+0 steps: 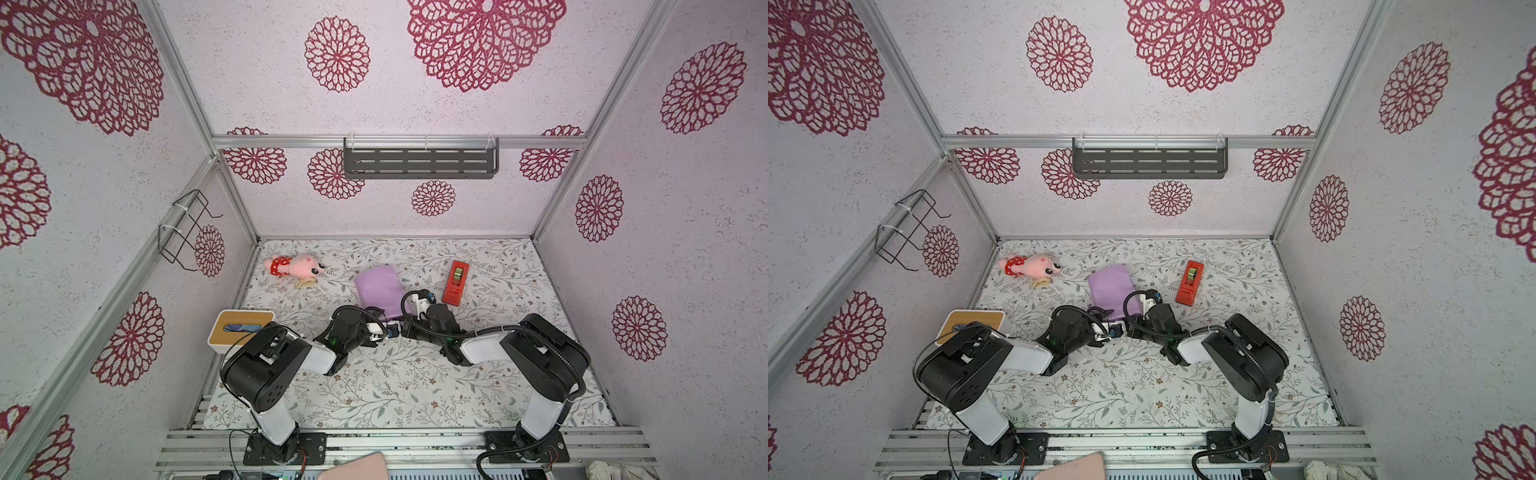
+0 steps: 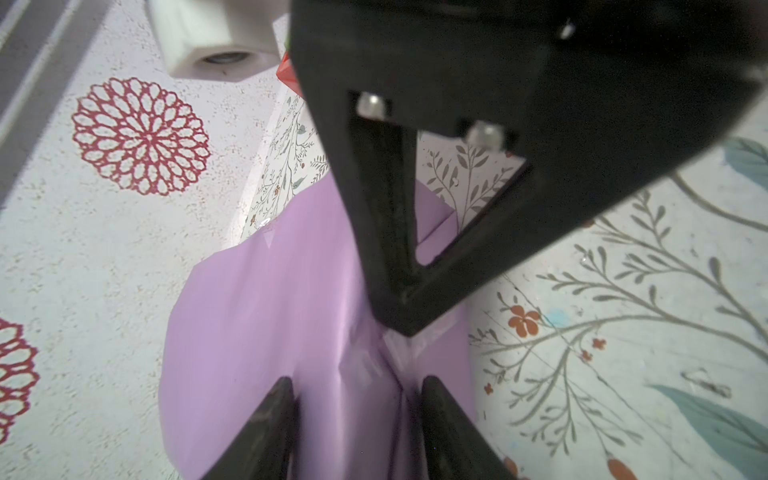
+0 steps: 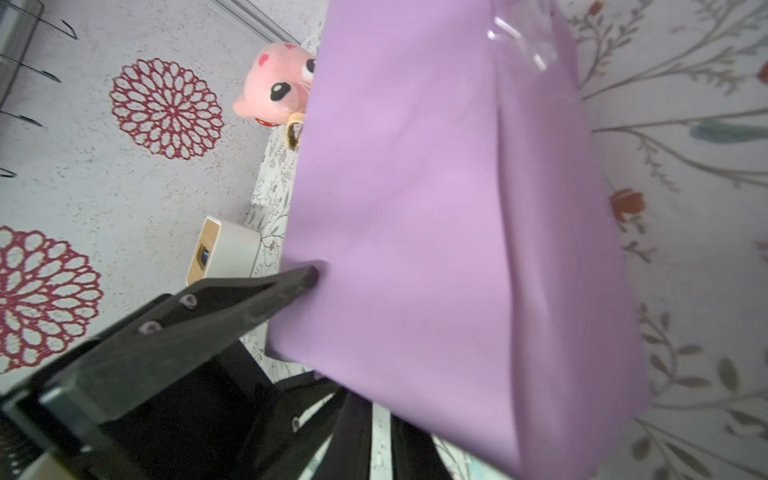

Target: Wrap the gift box in paper

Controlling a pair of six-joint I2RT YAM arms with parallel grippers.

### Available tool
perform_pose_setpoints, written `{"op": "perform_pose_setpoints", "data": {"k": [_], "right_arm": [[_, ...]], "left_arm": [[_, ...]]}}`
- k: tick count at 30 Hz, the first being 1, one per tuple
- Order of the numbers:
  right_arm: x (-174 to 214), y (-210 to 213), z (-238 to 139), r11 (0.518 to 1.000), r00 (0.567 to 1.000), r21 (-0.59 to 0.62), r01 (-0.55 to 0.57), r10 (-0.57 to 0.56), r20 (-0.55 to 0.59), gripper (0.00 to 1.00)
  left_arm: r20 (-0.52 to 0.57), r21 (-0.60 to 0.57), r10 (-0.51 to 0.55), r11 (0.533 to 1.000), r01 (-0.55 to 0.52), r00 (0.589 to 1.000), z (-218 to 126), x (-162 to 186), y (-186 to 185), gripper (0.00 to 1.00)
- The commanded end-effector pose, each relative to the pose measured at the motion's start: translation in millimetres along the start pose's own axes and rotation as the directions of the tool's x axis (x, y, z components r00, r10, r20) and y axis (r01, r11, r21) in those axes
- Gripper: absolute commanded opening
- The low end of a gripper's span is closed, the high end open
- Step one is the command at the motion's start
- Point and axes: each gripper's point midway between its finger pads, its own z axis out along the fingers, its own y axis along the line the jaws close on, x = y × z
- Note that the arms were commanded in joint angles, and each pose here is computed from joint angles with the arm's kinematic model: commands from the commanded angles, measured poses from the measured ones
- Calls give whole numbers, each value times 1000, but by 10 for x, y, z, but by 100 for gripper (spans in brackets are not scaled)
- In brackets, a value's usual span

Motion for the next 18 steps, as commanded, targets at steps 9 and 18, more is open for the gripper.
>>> {"op": "perform_pose_setpoints", "data": {"k": [9, 18], "right_arm": [[-198, 393, 61, 990, 997, -134, -35, 43, 58, 14], [-147, 566, 74, 979, 998, -200, -49, 56, 29, 15]], "left_arm": [[-10, 42, -18, 999, 18, 1000, 2, 17, -91, 51], [4, -2, -49, 999, 49, 999, -16, -23, 16, 59]]}}
